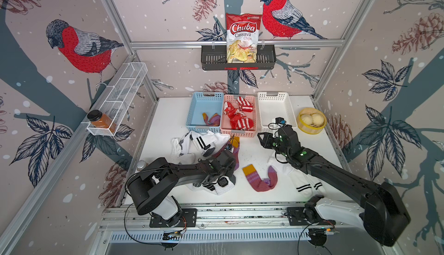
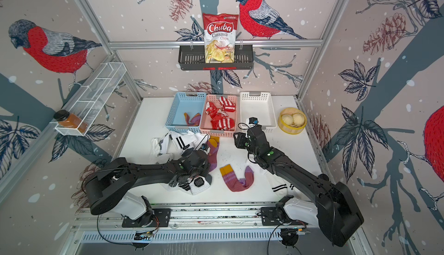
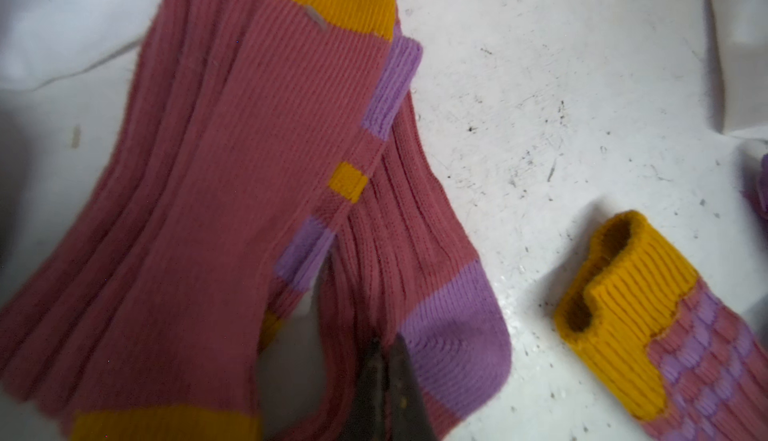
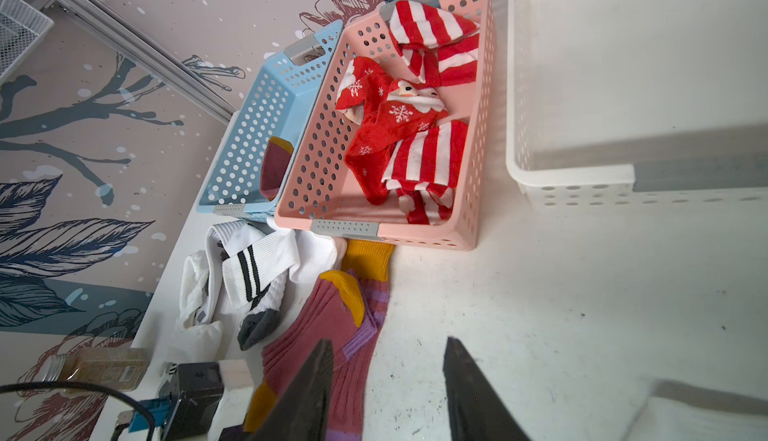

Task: Sort the socks into the basket by color
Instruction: Pick up the sock at the center of the board.

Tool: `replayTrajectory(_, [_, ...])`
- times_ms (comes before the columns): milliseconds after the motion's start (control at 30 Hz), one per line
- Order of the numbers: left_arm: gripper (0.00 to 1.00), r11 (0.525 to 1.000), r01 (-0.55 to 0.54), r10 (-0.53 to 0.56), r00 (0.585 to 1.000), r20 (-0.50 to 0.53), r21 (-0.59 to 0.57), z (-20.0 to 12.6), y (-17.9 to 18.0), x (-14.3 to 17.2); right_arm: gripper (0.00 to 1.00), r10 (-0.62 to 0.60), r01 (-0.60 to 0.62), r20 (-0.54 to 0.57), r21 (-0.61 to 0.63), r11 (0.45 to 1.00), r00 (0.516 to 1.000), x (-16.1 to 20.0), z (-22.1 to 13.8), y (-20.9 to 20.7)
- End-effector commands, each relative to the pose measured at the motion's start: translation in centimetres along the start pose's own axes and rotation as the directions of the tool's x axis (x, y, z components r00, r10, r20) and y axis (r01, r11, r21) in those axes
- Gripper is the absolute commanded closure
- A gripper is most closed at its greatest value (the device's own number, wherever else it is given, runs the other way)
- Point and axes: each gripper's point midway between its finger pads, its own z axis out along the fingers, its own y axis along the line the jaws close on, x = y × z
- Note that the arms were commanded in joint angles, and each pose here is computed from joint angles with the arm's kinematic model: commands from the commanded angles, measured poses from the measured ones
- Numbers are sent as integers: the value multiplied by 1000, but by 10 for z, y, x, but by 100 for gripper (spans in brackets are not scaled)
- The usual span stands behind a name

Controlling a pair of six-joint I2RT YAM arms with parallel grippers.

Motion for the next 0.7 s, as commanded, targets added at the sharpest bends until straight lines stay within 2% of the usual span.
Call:
replayTrajectory(0, [100, 1000, -19, 19, 1000, 1, 19, -7, -5, -4, 54, 6, -6, 33, -2, 1000, 999, -6, -2, 0])
replayTrajectory(300, [100, 995, -74, 64, 985, 159, 61, -54, -25, -62, 54, 6, -6, 55, 8, 1000, 998, -10, -11, -5])
replayTrajectory(667, [100, 993, -106, 119, 942, 314, -58, -96, -20, -121, 53, 15, -16, 80, 12, 1000, 997, -12, -21, -11])
